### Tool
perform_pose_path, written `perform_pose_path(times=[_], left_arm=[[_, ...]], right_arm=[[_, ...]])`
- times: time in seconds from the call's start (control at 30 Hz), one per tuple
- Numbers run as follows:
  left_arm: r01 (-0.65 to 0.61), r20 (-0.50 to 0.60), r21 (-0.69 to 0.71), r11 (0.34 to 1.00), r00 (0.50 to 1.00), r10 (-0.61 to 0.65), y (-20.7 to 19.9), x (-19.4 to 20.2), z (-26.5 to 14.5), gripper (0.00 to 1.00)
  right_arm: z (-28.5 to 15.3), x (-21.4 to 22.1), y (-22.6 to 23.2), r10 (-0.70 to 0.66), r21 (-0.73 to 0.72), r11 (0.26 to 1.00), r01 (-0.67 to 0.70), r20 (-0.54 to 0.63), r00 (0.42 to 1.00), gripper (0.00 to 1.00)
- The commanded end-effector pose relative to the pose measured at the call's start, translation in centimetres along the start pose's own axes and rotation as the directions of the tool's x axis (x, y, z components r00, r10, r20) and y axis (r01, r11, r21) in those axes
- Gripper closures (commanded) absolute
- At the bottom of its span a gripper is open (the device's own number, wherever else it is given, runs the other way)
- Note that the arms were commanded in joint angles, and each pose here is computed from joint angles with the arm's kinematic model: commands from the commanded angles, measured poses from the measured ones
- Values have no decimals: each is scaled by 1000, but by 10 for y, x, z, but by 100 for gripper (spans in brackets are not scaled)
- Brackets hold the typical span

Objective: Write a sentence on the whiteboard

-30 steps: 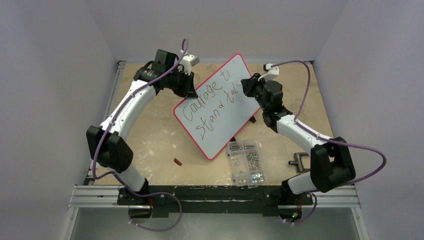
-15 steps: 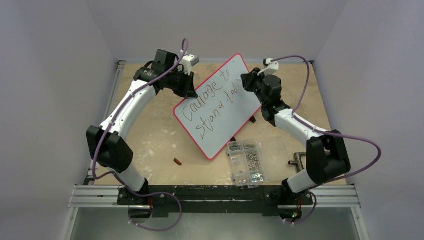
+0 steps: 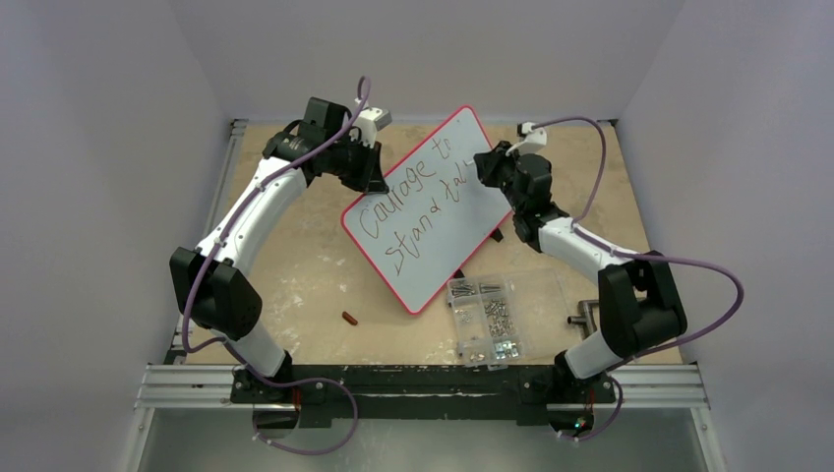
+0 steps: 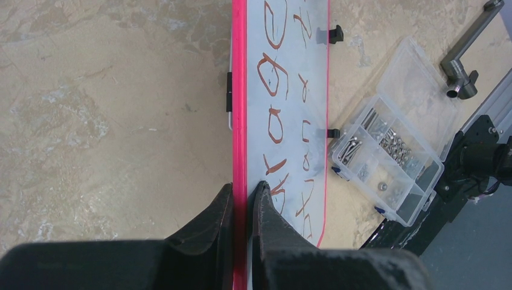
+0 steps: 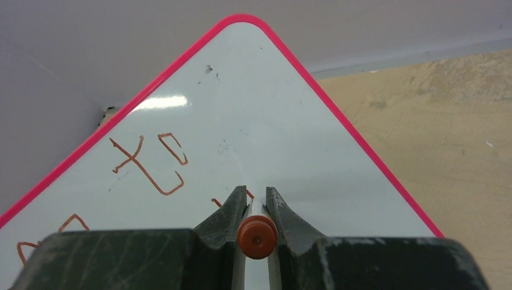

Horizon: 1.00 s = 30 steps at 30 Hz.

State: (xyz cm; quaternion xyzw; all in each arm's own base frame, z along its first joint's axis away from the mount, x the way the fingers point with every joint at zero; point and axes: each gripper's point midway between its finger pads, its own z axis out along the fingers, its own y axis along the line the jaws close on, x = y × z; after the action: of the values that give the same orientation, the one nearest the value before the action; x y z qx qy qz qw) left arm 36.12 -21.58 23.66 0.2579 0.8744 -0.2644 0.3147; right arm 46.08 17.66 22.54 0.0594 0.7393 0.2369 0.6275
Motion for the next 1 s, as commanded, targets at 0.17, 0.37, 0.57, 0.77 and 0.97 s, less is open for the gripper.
perform_pose_path(times=[0.17, 0.37, 0.57, 0.77, 0.97], left_arm=[[-87, -14, -165, 982, 996, 86, 30, 1, -11, 100], [-86, -15, -163, 983, 996, 85, 30, 1, -11, 100], [-87, -16, -166, 982, 996, 85, 30, 1, -11, 100], [-87, -16, -167, 982, 996, 85, 31, 1, -11, 100], [-86, -17, -168, 982, 996, 85, 31, 2, -11, 100]], right_arm=[[-21, 22, -7, 17, -15, 1000, -18, -34, 999, 100], [-27, 33, -13, 13, -4, 1000, -14, -54, 998, 100], [-31, 40, -22, 9, 27, 1000, -7, -66, 998, 100], [-32, 41, -31, 11, 77, 997, -6, -62, 998, 100], [-28, 32, -32, 3, 92, 996, 0, -41, 999, 100]])
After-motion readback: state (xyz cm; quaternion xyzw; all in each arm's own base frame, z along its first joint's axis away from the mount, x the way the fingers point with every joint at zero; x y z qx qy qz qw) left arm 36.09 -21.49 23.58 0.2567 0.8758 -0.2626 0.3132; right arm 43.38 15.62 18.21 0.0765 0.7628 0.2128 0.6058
